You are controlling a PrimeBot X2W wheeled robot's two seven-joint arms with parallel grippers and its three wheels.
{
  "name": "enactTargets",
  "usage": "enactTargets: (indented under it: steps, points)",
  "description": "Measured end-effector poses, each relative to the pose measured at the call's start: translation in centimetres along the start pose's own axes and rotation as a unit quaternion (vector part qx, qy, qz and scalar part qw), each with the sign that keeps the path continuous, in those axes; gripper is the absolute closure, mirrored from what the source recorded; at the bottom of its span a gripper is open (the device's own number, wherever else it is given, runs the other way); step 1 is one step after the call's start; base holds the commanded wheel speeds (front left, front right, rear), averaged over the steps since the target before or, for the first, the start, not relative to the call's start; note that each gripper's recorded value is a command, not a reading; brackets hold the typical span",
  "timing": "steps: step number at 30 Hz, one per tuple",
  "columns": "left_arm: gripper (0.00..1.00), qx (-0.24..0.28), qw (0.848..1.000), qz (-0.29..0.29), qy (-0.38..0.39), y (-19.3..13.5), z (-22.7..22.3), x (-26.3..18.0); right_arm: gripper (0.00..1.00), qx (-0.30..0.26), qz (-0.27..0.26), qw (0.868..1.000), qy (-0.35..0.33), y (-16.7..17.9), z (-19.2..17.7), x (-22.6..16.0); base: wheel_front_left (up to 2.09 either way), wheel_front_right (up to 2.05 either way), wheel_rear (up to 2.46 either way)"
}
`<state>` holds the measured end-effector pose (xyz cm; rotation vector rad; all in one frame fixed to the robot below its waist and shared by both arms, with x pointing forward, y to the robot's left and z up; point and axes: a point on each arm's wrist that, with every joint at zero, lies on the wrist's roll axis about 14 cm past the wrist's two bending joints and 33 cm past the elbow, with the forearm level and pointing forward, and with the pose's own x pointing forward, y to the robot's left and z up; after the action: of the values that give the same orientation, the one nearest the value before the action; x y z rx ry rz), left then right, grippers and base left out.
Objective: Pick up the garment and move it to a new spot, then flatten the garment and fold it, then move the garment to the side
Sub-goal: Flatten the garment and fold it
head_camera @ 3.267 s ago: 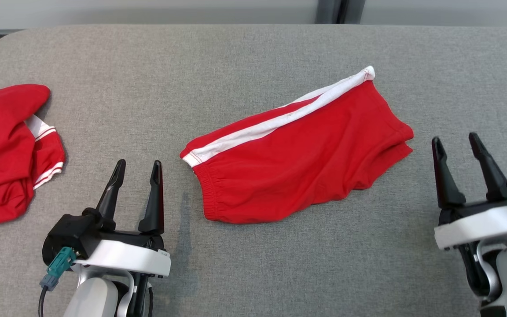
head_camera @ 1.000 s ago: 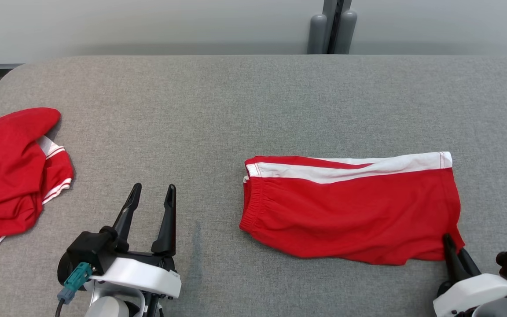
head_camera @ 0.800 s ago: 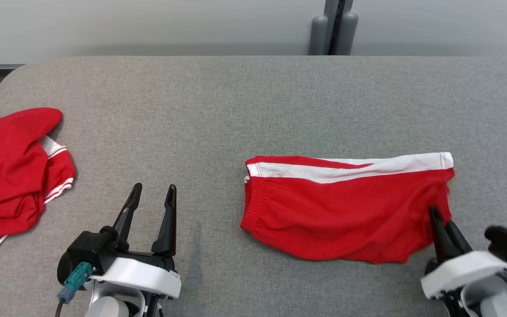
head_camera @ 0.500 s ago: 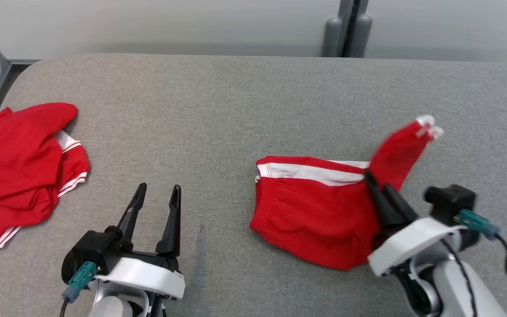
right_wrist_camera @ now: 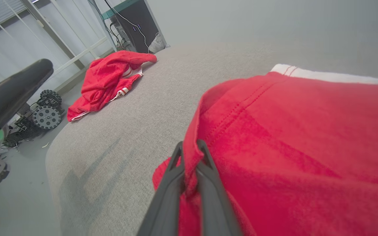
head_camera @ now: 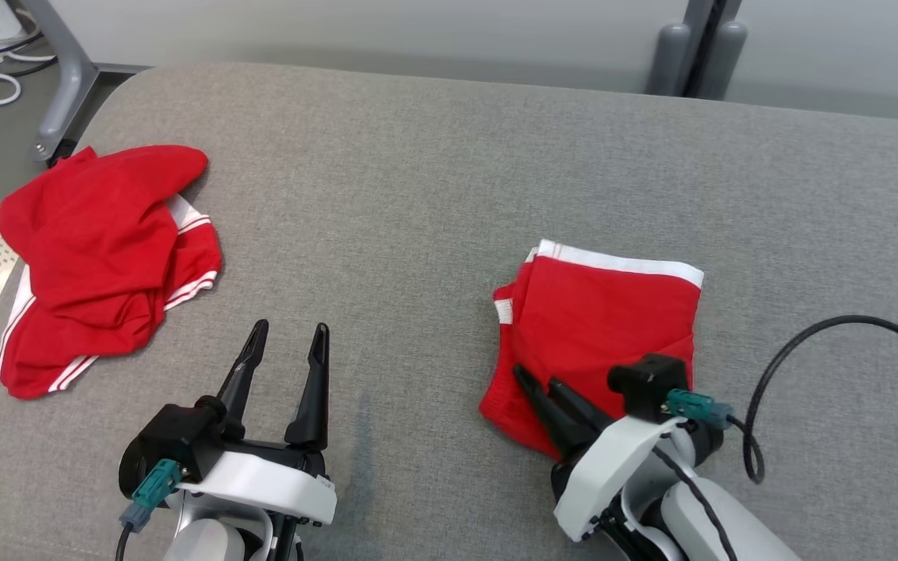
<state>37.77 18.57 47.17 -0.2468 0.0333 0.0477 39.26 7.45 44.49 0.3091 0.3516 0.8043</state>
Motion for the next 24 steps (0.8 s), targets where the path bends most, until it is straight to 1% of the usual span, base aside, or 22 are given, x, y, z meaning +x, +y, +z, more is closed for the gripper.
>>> enactTargets:
  steps: [3, 8, 9, 10, 11, 12, 15, 18, 19, 21, 24]
  points:
    - [0.0, 0.0, 1.0, 0.005, 0.002, 0.3, -0.2, -0.1, 1.0, 0.0, 0.015, 1.0, 0.01, 0.8, -0.7, 0.5, 0.0, 0.0, 0.0]
    - [0.0, -0.003, 1.0, 0.007, 0.003, 0.3, -0.2, -0.2, 1.0, -0.002, 0.024, 0.999, 0.022, 1.3, -1.6, 0.6, 0.0, 0.0, 0.0]
    - [0.0, -0.003, 1.0, 0.007, 0.003, 0.3, -0.3, -0.2, 0.65, -0.003, 0.024, 0.999, 0.024, 1.4, -1.8, 0.5, 0.0, 0.0, 0.0]
    - [0.0, -0.004, 1.0, 0.006, 0.003, 0.2, -0.3, -0.1, 0.05, -0.004, 0.025, 0.999, 0.023, 1.4, -1.8, 0.5, 0.0, 0.0, 0.0]
    - [0.0, -0.005, 1.0, 0.006, 0.002, 0.2, -0.2, -0.1, 0.05, -0.007, 0.026, 0.999, 0.021, 1.5, -1.7, 0.4, 0.0, 0.0, 0.0]
    - [0.0, -0.005, 1.0, 0.006, 0.001, 0.1, -0.2, -0.1, 0.0, -0.009, 0.028, 0.999, 0.02, 1.6, -1.6, 0.4, 0.0, 0.0, 0.0]
    - [0.0, -0.006, 1.0, 0.002, 0.0, -0.1, -0.2, 0.0, 0.0, -0.021, 0.029, 0.999, 0.002, 1.7, -0.8, 0.2, 0.0, 0.0, 0.0]
    - [0.0, -0.006, 1.0, -0.004, -0.003, -0.5, 0.0, 0.1, 0.0, -0.035, 0.024, 0.999, -0.031, 1.3, 0.9, -0.4, 0.0, 0.0, 0.0]
    - [0.0, -0.006, 1.0, -0.004, -0.003, -0.5, 0.0, 0.1, 0.0, -0.035, 0.024, 0.999, -0.031, 1.3, 0.9, -0.4, 0.0, 0.0, 0.0]
    - [0.0, -0.004, 1.0, -0.008, -0.005, -0.6, 0.1, 0.1, 0.0, -0.04, 0.014, 0.998, -0.055, 0.6, 2.2, -1.0, 0.0, 0.0, 0.0]
    - [0.0, -0.001, 1.0, -0.012, -0.007, -0.9, 0.3, 0.1, 0.0, -0.051, -0.018, 0.994, -0.09, -1.2, 4.1, -2.4, 0.0, 0.0, 0.0]
